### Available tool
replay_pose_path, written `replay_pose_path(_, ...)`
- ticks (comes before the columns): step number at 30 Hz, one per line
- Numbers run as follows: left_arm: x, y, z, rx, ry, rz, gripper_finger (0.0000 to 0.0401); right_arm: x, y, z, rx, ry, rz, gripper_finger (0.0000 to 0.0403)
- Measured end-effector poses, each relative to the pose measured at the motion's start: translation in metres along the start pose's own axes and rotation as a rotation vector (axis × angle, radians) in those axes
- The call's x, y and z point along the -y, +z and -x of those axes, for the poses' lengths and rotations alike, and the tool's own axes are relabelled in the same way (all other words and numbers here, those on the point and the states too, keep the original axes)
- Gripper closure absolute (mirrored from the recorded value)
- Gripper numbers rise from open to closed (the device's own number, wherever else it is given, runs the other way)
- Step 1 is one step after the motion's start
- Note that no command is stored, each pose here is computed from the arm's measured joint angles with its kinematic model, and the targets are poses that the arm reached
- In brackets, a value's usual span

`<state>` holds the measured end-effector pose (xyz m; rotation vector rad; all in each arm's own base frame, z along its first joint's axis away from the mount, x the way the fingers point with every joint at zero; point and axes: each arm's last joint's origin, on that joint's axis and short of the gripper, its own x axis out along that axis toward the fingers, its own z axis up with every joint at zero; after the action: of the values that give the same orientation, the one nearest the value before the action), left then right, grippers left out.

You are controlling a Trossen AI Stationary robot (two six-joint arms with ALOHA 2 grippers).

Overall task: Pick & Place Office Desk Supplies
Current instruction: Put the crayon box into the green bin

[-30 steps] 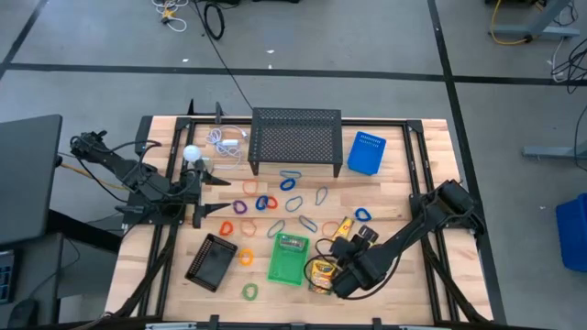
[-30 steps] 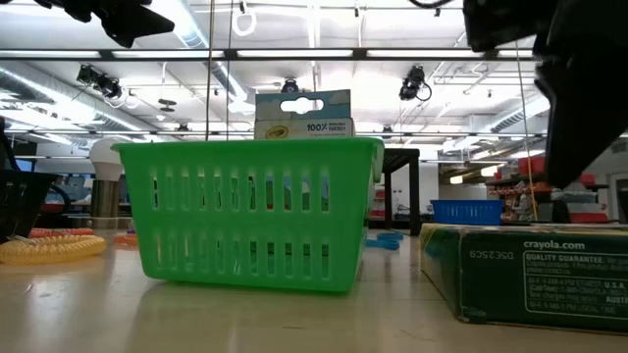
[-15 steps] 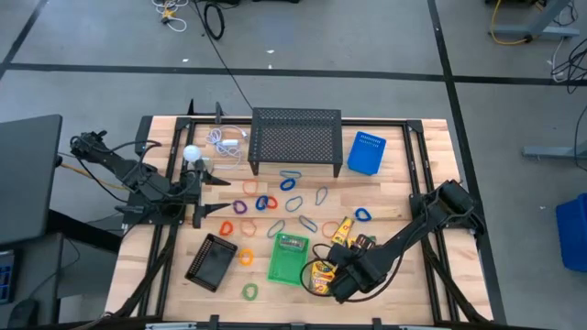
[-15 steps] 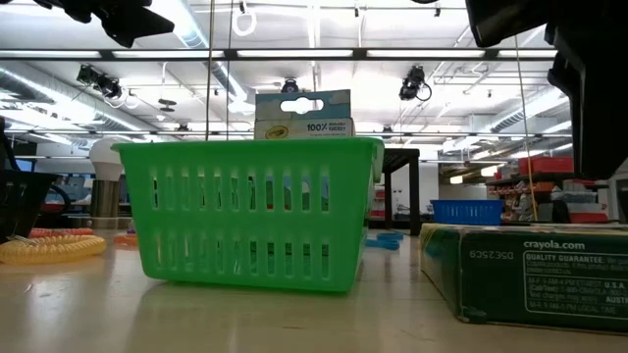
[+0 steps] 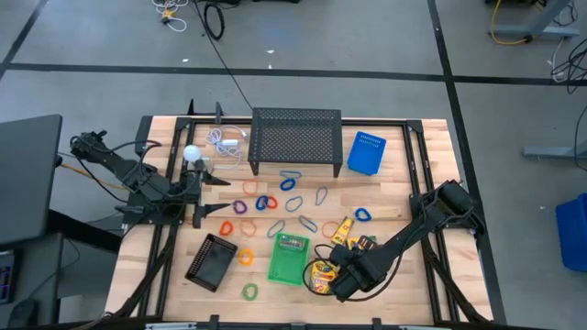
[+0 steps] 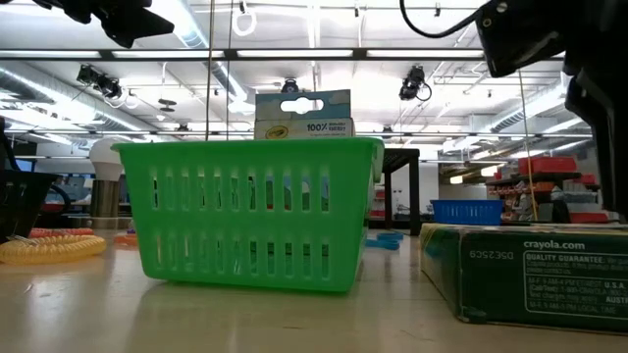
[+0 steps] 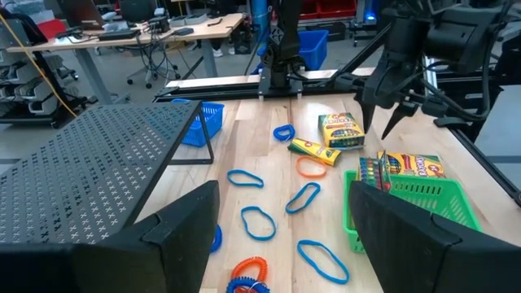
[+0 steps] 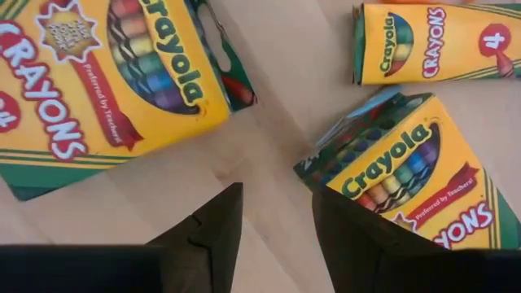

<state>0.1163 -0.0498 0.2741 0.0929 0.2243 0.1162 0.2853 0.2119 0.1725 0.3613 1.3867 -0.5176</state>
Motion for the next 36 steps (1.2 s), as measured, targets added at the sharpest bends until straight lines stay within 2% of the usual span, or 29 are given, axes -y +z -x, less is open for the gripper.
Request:
replay_pose_path(6, 0.000, 0.000, 0.000, -0.002, 0.000, 0.011, 0.0118, -0.013, 0.004, -0.002, 0.045, 0.113, -0.017, 0.0245)
replay_pose_path(14, 0.000, -0.001, 0.000, -0.006, 0.001, 0.011, 0.0118, -0.014, -0.003, -0.031, -0.080, 0.014, 0.021, 0.0271)
replay_pose_path(22, 0.000, -0.001, 0.000, -0.006, 0.000, 0.011, 0.0118, -0.010, -0.003, -0.024, -0.096, 0.003, 0.021, 0.0288)
replay_pose_path(26, 0.000, -0.001, 0.000, -0.005, 0.000, 0.012, 0.0118, -0.011, 0.000, -0.022, -0.091, 0.014, 0.051, 0.0270)
replay_pose_path(36, 0.000, -0.001, 0.000, -0.005, -0.003, 0.022, 0.0118, -0.004, 0.022, -0.026, -0.132, 0.059, 0.057, 0.0188)
